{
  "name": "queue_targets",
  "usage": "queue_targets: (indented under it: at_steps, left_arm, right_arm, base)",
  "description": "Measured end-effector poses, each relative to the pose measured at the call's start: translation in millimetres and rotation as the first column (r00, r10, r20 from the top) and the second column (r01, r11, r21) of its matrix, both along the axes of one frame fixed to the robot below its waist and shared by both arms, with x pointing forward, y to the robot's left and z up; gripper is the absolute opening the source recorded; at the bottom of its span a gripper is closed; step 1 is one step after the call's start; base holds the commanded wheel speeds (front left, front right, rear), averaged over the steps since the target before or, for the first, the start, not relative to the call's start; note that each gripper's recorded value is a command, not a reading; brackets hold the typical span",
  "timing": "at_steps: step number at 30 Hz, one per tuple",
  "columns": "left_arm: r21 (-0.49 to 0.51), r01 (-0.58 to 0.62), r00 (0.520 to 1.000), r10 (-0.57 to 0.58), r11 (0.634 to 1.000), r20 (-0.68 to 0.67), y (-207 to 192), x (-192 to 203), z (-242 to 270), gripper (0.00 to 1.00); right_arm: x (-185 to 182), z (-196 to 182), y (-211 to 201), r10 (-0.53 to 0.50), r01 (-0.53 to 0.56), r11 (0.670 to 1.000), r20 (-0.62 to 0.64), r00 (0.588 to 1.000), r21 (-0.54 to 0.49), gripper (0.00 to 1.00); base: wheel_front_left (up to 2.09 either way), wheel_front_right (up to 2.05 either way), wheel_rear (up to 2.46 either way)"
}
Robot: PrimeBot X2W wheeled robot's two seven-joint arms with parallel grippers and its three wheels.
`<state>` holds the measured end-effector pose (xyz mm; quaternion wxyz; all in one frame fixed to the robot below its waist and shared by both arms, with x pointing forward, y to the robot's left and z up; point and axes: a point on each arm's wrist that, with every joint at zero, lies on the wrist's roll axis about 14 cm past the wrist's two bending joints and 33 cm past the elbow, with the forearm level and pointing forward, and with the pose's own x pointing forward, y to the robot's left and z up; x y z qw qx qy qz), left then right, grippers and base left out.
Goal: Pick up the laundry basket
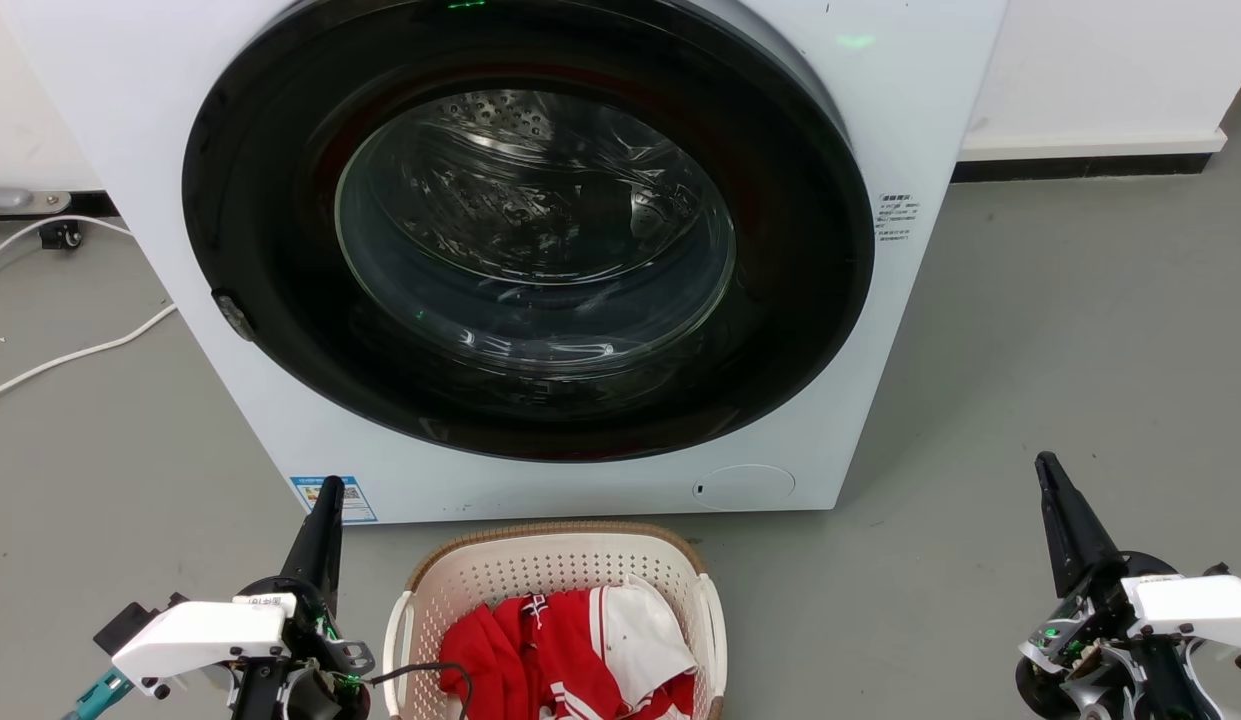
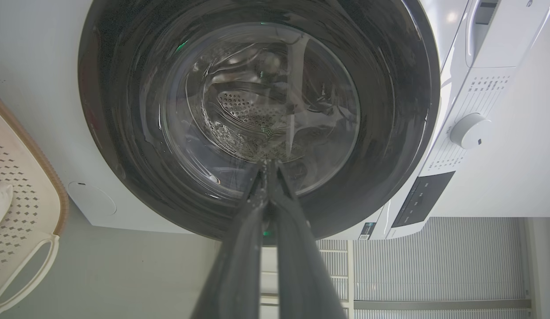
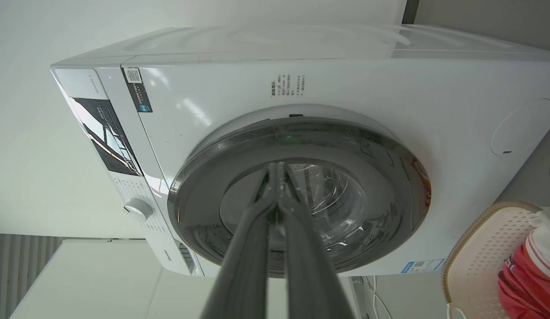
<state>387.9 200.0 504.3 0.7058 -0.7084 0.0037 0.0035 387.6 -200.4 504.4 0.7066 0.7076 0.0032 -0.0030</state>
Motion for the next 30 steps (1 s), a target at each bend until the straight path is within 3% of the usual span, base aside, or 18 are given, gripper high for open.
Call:
queue_targets:
  at_steps: [28,29,30]
  left_arm:
    - [0.0,0.0,1.0,0.0,1.0,0.0,0.0,0.0,0.0,0.0]
    - [0.0,0.0,1.0,0.0,1.0,0.0,0.0,0.0,0.0,1.0]
    - [-0.001,0.0,1.0,-0.001,1.0,-0.009,-0.3,-1.0,-2.9,1.0]
  right_arm:
    - [0.0,0.0,0.0,0.0,0.0,1.0,0.0,1.0,0.0,0.0]
    - [0.0,0.0,0.0,0.0,0.0,1.0,0.0,1.0,0.0,1.0]
    - [-1.0,-2.9,0.1,0.0,0.0,1.0,-0.009,1.0,0.001,1.0]
  base:
    - [0.0,0.0,0.0]
    - [0.0,0.0,0.0]
    - [0.0,0.0,0.0]
